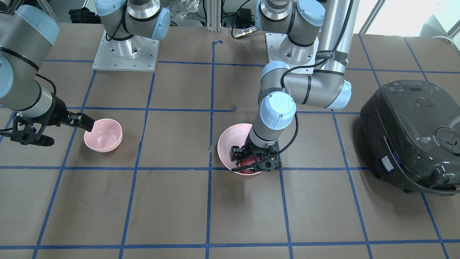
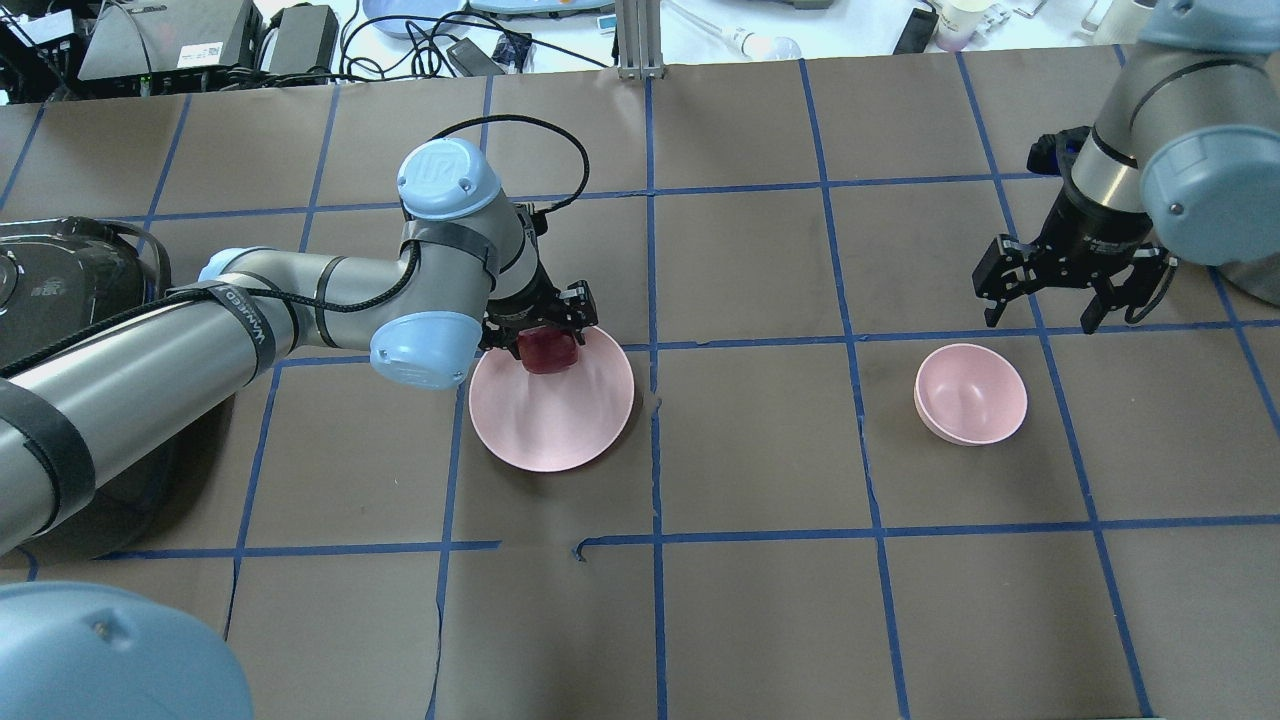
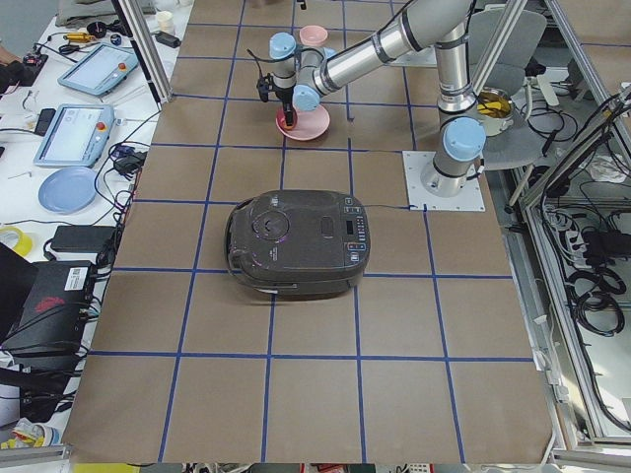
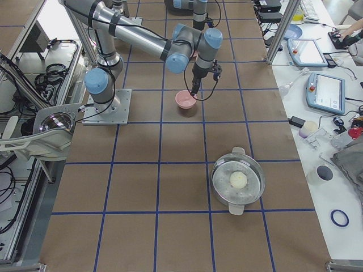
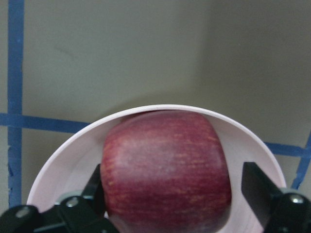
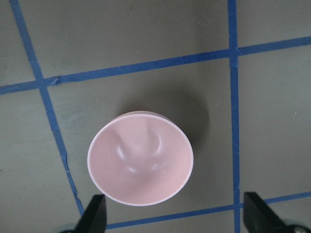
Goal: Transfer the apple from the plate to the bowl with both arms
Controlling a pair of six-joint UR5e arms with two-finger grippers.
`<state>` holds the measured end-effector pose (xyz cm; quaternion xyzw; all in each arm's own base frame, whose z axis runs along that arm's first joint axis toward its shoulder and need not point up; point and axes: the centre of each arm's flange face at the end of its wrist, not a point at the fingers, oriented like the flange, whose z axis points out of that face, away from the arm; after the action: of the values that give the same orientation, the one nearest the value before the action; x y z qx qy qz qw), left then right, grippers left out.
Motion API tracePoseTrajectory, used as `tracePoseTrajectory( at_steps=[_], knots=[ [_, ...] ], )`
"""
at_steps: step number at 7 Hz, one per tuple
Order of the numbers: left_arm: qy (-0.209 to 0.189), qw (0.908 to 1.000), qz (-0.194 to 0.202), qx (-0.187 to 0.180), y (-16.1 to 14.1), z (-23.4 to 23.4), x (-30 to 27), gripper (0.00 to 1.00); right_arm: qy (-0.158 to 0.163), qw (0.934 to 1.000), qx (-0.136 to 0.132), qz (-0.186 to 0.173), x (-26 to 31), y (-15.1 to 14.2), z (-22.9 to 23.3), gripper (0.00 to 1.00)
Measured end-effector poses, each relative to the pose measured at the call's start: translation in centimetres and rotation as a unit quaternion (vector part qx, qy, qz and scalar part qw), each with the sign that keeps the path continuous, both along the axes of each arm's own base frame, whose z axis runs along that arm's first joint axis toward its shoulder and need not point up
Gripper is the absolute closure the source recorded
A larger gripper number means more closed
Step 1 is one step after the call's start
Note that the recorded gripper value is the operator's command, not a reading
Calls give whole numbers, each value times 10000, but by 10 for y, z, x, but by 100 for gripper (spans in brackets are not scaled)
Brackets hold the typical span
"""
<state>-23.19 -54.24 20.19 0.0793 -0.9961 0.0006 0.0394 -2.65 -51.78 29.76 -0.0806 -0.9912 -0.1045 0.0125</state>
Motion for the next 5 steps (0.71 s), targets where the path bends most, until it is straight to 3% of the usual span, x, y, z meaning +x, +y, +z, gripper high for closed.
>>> tracePoseTrajectory(
  at_steps=[2, 3, 4, 5],
  knots=[
    [-443, 9988, -24, -196, -2, 16, 8, 100, -44, 10000, -41, -5, -19, 14, -57, 0],
    [-489, 9983, -32, -317, -3, 32, 6, 100, -89, 10000, 20, -12, -20, 19, -77, 14],
    [-483, 9981, -36, -383, -4, 57, 1, 100, -138, 9999, 70, -15, -20, 19, -90, 56],
    [-472, 9982, -6, -368, -4, 89, -5, 100, -168, 9998, 71, -10, -20, 18, -98, 88]
  ],
)
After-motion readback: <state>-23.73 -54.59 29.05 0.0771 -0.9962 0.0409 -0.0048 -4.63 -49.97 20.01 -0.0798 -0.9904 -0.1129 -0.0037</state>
